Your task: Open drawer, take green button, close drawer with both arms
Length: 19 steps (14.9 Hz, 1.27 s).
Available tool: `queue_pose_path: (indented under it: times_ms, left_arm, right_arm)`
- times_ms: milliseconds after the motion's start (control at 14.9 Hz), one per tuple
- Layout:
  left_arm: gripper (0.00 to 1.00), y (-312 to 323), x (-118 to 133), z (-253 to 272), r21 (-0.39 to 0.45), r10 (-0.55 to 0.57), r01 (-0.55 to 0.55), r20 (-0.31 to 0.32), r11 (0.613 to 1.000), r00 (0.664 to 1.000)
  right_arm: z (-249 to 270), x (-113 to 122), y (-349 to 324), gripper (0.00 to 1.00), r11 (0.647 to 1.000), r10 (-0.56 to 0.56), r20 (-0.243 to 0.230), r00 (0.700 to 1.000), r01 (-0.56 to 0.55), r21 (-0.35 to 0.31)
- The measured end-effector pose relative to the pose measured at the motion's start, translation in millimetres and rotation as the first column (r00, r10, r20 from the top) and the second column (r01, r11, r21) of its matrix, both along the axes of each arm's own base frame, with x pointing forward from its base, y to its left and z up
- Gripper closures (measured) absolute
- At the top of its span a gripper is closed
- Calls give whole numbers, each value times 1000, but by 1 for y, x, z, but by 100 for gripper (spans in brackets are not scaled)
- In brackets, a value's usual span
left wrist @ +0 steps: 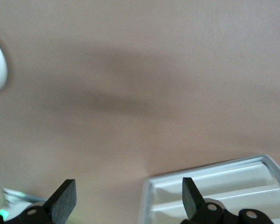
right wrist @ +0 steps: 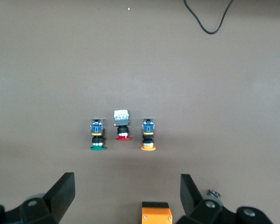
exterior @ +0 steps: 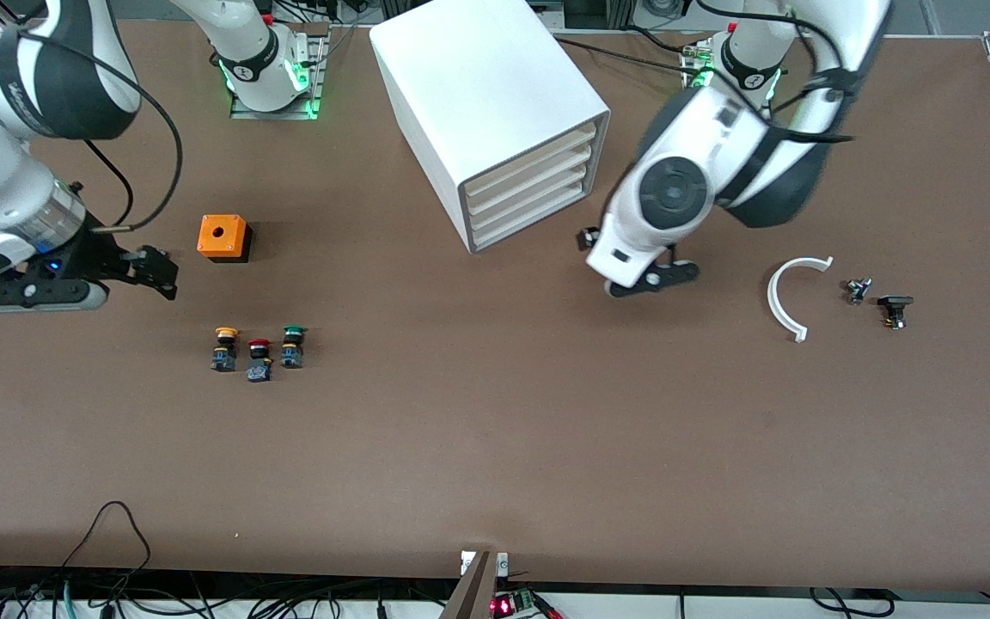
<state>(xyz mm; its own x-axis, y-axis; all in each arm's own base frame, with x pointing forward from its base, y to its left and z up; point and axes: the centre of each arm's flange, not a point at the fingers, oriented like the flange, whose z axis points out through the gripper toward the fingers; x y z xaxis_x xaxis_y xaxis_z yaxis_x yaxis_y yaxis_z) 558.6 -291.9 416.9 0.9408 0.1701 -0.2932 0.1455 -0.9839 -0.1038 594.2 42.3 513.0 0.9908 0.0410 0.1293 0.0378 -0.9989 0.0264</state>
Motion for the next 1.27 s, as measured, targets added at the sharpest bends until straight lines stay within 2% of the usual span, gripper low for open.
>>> queue_pose_path:
  times_ms: [134, 335, 536, 737, 938, 1071, 1272]
  left_arm:
    - [0, 36, 24, 29, -9, -113, 114, 56, 993, 992]
    - [0, 83, 41, 80, -12, -261, 266, 147, 964, 954]
    - [0, 135, 45, 125, -16, -346, 357, 212, 934, 914]
    - [0, 187, 48, 142, -63, -361, 393, 281, 917, 889]
    - [0, 237, 35, 129, -70, -388, 436, 345, 897, 854]
    - [0, 247, 18, 132, -54, -385, 431, 363, 901, 849]
    - [0, 258, 5, 145, -44, -369, 414, 376, 909, 850]
  right_arm:
    - [26, -5, -3, 0, 1000, -7, -14, 1000, 7, -1]
    - [72, -8, 0, 0, 999, -15, -9, 1000, 15, 41]
    - [97, -8, 2, 0, 998, -16, 14, 1000, 15, 62]
    - [122, -11, 2, 0, 998, -14, 23, 1000, 13, 63]
    - [151, -18, 1, 0, 998, -12, 20, 1000, 10, 63]
    - [161, -18, 1, 0, 998, -11, 29, 1000, 10, 63]
    - [162, -15, 1, 0, 998, -13, 31, 999, 11, 63]
